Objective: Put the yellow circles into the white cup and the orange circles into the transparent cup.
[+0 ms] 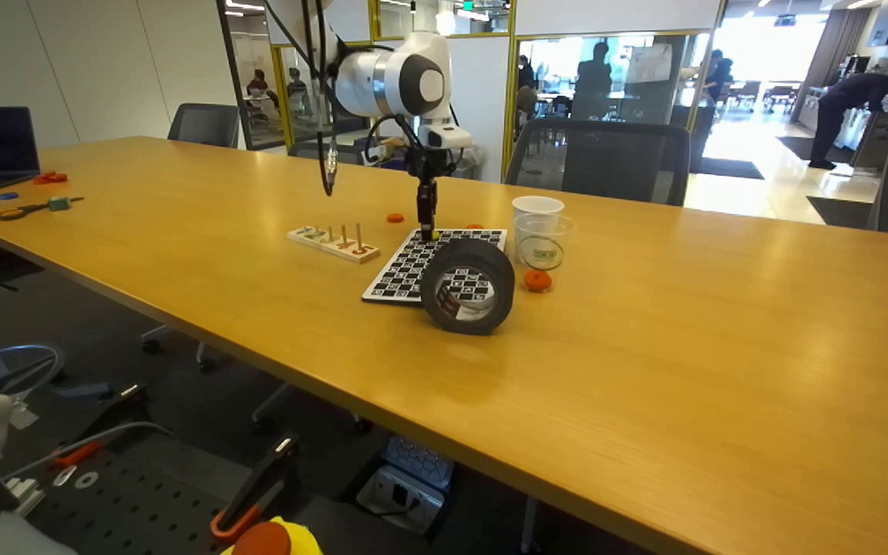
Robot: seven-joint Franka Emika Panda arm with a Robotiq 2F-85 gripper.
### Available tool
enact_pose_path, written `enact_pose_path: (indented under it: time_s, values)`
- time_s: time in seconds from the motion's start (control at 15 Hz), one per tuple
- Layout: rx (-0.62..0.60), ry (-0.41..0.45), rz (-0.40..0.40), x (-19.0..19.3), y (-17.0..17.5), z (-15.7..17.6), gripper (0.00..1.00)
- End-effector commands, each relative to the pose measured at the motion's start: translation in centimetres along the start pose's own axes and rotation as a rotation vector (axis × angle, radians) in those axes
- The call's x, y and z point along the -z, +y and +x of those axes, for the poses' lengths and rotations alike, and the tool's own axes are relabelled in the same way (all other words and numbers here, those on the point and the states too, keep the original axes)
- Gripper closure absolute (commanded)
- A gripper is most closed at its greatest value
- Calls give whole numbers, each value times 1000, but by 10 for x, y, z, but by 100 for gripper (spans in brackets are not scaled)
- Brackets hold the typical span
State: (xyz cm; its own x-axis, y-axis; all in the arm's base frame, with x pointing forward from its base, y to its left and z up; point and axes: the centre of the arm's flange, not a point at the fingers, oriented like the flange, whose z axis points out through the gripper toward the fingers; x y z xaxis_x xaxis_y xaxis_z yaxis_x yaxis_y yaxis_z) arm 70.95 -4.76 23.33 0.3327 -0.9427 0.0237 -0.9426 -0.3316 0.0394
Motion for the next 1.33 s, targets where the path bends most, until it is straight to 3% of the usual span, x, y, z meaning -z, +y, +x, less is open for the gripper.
enact_pose_path:
  time_s: [0.0,0.53,1.27]
  values:
    - [-62,50,24,17,5,10,77]
    - [-325,351,99,72,33,48,77]
    - [-490,553,118,105,58,54,77]
